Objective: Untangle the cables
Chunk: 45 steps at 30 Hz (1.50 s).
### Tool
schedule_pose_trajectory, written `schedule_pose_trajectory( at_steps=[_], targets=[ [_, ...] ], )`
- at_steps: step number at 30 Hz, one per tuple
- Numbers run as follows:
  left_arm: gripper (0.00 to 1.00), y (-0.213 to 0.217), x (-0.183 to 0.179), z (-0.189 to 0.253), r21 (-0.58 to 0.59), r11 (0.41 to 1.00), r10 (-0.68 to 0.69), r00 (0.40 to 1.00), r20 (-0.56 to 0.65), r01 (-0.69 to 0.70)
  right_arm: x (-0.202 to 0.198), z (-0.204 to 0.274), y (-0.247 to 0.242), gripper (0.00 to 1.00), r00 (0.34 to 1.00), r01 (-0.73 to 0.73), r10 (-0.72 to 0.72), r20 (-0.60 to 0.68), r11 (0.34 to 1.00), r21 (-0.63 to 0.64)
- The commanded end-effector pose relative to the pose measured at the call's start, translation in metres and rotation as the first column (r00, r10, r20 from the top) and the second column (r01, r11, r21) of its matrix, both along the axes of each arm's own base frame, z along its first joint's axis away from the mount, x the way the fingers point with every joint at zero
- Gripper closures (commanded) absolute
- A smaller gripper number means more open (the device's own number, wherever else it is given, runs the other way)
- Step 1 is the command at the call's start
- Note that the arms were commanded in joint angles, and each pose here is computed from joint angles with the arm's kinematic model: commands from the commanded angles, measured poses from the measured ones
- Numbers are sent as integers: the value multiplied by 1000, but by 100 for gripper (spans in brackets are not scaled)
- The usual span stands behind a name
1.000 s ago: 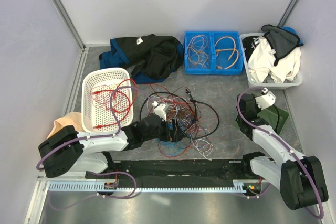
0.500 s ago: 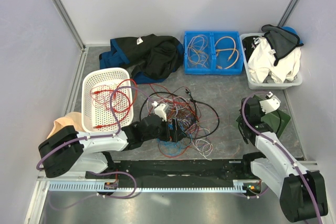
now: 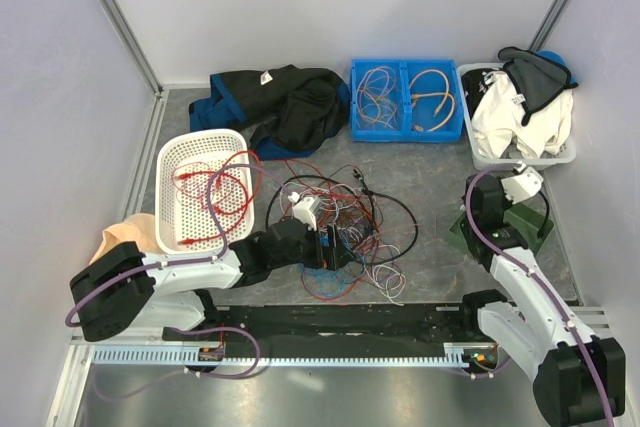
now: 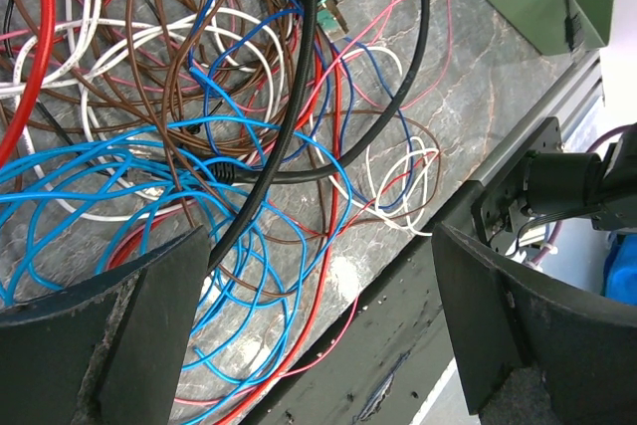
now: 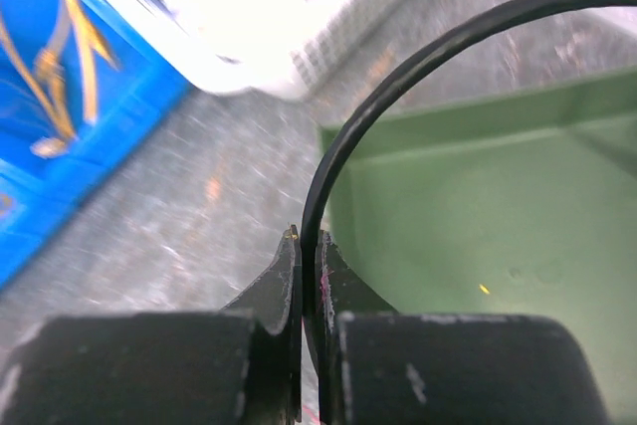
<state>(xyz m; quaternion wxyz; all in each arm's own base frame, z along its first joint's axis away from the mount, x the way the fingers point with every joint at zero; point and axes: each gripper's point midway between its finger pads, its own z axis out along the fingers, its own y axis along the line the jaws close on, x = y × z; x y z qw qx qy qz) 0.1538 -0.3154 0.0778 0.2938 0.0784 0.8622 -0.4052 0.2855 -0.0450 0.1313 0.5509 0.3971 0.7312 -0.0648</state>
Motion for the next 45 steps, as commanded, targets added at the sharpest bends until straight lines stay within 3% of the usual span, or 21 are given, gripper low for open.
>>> schedule_pose_trajectory(
  at_steps=[1,8,17,27,39,45],
  targets=[
    [1,-5,2,16,-61,998,6,1000,28,-4,13,49,-5,100,995,25,-23,102,999,-24],
    [0,-3,6,21,-61,998,23,998,52,-20,22,73,-11,100,990,51,-41,135,997,-66],
    [0,1,4,19,-61,998,27,998,54,-24,22,39,-20,100,979,95,-80,190,993,-74],
    [0,0,2,15,-52,998,20,999,33,-18,26,32,-15,100,977,82,-74,200,996,-36],
    [0,-1,4,3,6,1000,30,1000,-5,-30,22,83,-24,100,959,123,-95,266,989,-88],
    [0,-7,4,13,-38,999,31,999,-12,-32,18,88,-29,100,946,156,-125,298,984,-81]
  ],
)
